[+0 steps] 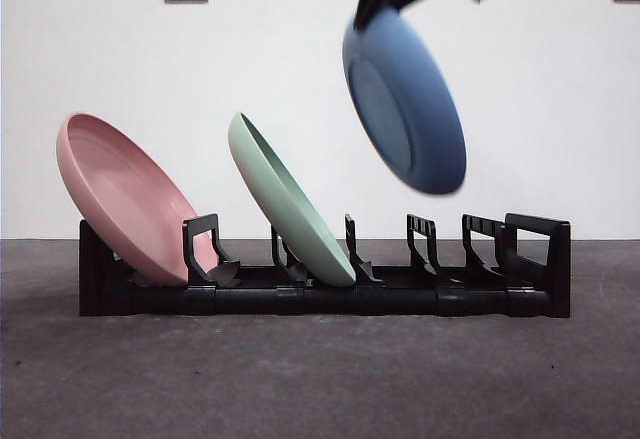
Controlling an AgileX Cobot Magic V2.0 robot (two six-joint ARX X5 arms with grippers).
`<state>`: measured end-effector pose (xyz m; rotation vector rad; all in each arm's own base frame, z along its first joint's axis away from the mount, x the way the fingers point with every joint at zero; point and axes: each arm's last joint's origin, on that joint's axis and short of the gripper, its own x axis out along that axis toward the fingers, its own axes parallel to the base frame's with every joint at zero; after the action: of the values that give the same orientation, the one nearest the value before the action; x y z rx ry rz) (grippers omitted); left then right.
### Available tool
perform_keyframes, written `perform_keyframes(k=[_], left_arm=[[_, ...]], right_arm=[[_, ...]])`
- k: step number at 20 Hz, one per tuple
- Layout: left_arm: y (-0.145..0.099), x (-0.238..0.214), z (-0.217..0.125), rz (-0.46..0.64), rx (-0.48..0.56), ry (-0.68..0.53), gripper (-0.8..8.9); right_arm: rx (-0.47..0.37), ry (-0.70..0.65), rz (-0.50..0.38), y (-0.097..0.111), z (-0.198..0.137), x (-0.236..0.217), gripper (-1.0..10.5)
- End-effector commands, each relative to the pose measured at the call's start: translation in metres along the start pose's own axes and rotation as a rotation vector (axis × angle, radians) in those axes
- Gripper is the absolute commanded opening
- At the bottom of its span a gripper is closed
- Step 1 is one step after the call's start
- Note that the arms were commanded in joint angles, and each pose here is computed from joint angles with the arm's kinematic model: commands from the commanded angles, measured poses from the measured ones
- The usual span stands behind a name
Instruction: Place the plate
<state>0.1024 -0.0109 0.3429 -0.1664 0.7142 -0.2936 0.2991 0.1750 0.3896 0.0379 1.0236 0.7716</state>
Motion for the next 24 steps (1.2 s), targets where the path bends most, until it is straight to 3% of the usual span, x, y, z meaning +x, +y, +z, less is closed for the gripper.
perform_keyframes(k=[1, 7, 11, 16, 19, 24], left_arm=[[-0.001, -0.003, 0.005, -0.006, 0.010, -0.018, 2.86], [-0.001, -0.002, 0.005, -0.006, 0.009, -0.017, 2.85], [-0.001, -0.002, 0.005, -0.006, 0.009, -0.018, 2.85], [-0.001, -0.002, 0.005, -0.006, 0.009, -0.017, 2.85], [-0.001, -0.002, 0.005, -0.006, 0.003, -0.014, 2.86], [0.000, 0.002, 0.006, -0.004, -0.008, 0.013, 2.85]], right_arm=[[-0.115, -0.033, 0.053, 0.016, 0.005, -0.022, 0.1], [-0.348, -0.082, 0.117, 0.062, -0.027, -0.073, 0.1], [-0.478, -0.274, 0.034, 0.083, -0.079, -0.101, 0.1], [-0.549, -0.416, -0.145, 0.086, -0.151, -0.109, 0.1], [-0.564, -0.403, -0.258, 0.081, -0.191, -0.095, 0.1], [-0.676, -0.235, -0.199, 0.085, -0.247, -0.047, 0.1]])
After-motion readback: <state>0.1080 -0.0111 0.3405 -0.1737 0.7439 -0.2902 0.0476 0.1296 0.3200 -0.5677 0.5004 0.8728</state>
